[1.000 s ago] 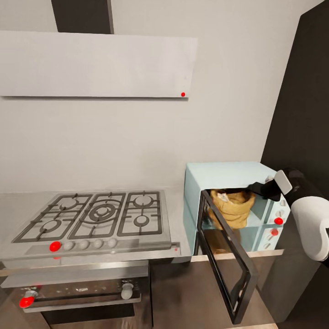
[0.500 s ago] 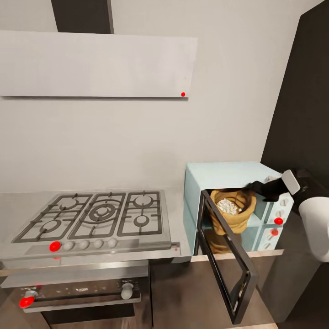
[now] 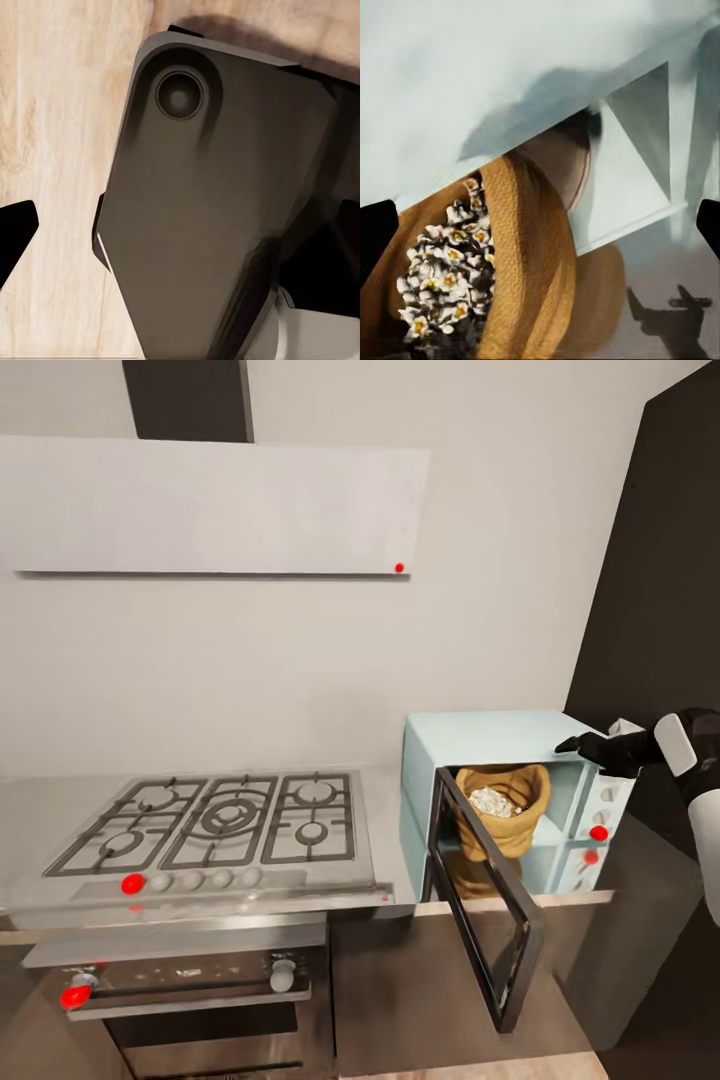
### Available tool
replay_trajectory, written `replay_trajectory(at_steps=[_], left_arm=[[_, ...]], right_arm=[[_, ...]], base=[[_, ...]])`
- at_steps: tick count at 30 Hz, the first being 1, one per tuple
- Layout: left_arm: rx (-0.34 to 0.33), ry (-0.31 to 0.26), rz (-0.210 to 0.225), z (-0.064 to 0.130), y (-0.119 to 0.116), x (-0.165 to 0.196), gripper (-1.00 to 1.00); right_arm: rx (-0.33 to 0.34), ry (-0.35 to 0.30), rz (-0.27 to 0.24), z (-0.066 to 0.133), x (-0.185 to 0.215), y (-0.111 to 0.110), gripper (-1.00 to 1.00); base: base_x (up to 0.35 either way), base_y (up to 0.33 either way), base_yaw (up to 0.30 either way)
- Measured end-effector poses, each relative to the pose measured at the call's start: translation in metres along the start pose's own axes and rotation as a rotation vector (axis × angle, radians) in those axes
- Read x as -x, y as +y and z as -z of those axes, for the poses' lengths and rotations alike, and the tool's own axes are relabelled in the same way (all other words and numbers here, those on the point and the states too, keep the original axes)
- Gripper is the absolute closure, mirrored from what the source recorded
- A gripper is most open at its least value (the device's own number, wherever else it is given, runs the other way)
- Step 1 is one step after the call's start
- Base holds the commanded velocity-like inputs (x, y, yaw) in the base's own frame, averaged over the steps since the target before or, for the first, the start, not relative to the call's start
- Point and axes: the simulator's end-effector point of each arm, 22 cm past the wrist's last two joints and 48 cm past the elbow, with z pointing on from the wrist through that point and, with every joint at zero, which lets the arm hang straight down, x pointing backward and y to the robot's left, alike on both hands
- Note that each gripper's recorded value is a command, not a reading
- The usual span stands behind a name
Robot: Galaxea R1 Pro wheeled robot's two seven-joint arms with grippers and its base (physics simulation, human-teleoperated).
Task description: In the kitchen, take the popcorn bag from the countertop, put it into the microwave, and heat it until the popcorn is cooked so the cooked popcorn ends up inside the bag.
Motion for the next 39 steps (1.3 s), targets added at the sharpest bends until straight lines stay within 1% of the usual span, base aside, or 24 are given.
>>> replay_trajectory(at_steps=[4,7,9,10,13,14,15,16,17,18,21,24,25,26,27,29,31,35,36,38,39], left_arm=[[0.000,0.000,0.000,0.000,0.000,0.000,-1.00],[0.000,0.000,0.000,0.000,0.000,0.000,-1.00],[0.000,0.000,0.000,0.000,0.000,0.000,-1.00],[0.000,0.000,0.000,0.000,0.000,0.000,-1.00],[0.000,-0.001,0.000,0.000,0.000,0.000,-1.00],[0.000,0.000,0.000,0.000,0.000,0.000,-1.00],[0.000,-0.001,0.000,0.000,0.000,0.000,-1.00],[0.000,-0.001,0.000,0.000,0.000,0.000,-1.00],[0.000,-0.001,0.000,0.000,0.000,0.000,-1.00],[0.000,-0.001,0.000,0.000,0.000,0.000,-1.00],[0.001,-0.001,0.000,0.000,0.001,0.000,-1.00],[0.004,-0.001,0.000,0.000,0.003,0.001,-1.00],[0.004,0.000,0.000,0.000,0.003,0.001,-1.00],[0.004,0.000,0.000,0.000,0.004,0.001,-1.00],[0.004,0.000,0.000,0.000,0.004,0.001,-1.00],[0.004,0.000,0.000,0.000,0.004,0.001,-1.00],[0.005,-0.001,0.000,0.000,0.004,0.001,-1.00],[0.005,0.000,-0.001,0.000,0.004,0.001,-1.00],[0.005,-0.001,-0.001,0.000,0.004,0.001,-1.00],[0.005,-0.001,-0.001,0.000,0.004,0.001,-1.00],[0.005,-0.001,-0.001,0.000,0.004,0.001,-1.00]], right_arm=[[-0.005,0.002,0.002,0.000,-0.001,-0.001,-1.00],[-0.033,0.017,0.017,-0.004,-0.006,-0.007,-1.00],[-0.052,0.037,0.027,-0.009,-0.018,-0.013,-1.00],[-0.068,0.065,0.031,-0.017,-0.034,-0.021,-1.00],[-0.081,0.094,0.034,-0.025,-0.053,-0.029,-1.00],[-0.102,0.128,0.047,-0.033,-0.073,-0.038,-1.00],[-0.111,0.145,0.053,-0.036,-0.083,-0.042,-1.00],[-0.130,0.172,0.072,-0.041,-0.098,-0.049,-1.00],[-0.147,0.206,0.097,-0.047,-0.117,-0.057,-1.00],[-0.148,0.204,0.134,-0.055,-0.130,-0.061,-1.00],[-0.083,0.153,0.261,-0.078,-0.156,-0.060,-1.00],[-0.005,0.095,0.359,-0.089,-0.170,-0.054,-1.00],[0.061,0.074,0.394,-0.091,-0.175,-0.043,-1.00],[0.206,0.062,0.426,-0.091,-0.190,-0.022,-1.00],[0.249,0.055,0.437,-0.094,-0.200,-0.020,-1.00],[0.279,0.020,0.454,-0.096,-0.201,-0.014,-1.00],[0.298,-0.013,0.470,-0.097,-0.199,-0.007,-1.00],[0.328,-0.049,0.480,-0.105,-0.208,0.004,-1.00],[0.335,-0.071,0.486,-0.105,-0.206,0.007,-1.00],[0.355,-0.123,0.474,-0.103,-0.197,0.014,-1.00],[0.362,-0.136,0.465,-0.103,-0.195,0.016,-1.00]], base=[[-0.344,0.000,0.000],[-0.328,0.000,0.000],[-0.122,0.000,0.000],[-0.022,0.000,0.000],[-0.006,0.000,0.000],[-0.001,0.000,0.000],[0.000,0.000,0.000],[0.000,0.000,0.000],[0.000,0.000,0.000],[0.000,0.000,0.000],[0.000,0.000,0.000],[0.000,0.000,0.000],[0.000,0.000,0.000],[0.000,0.000,0.000],[0.000,0.000,0.000],[0.000,0.000,0.000],[0.000,0.000,0.000],[0.000,0.000,0.000],[0.000,0.000,0.000],[0.000,0.000,0.000],[0.000,0.000,0.000]])
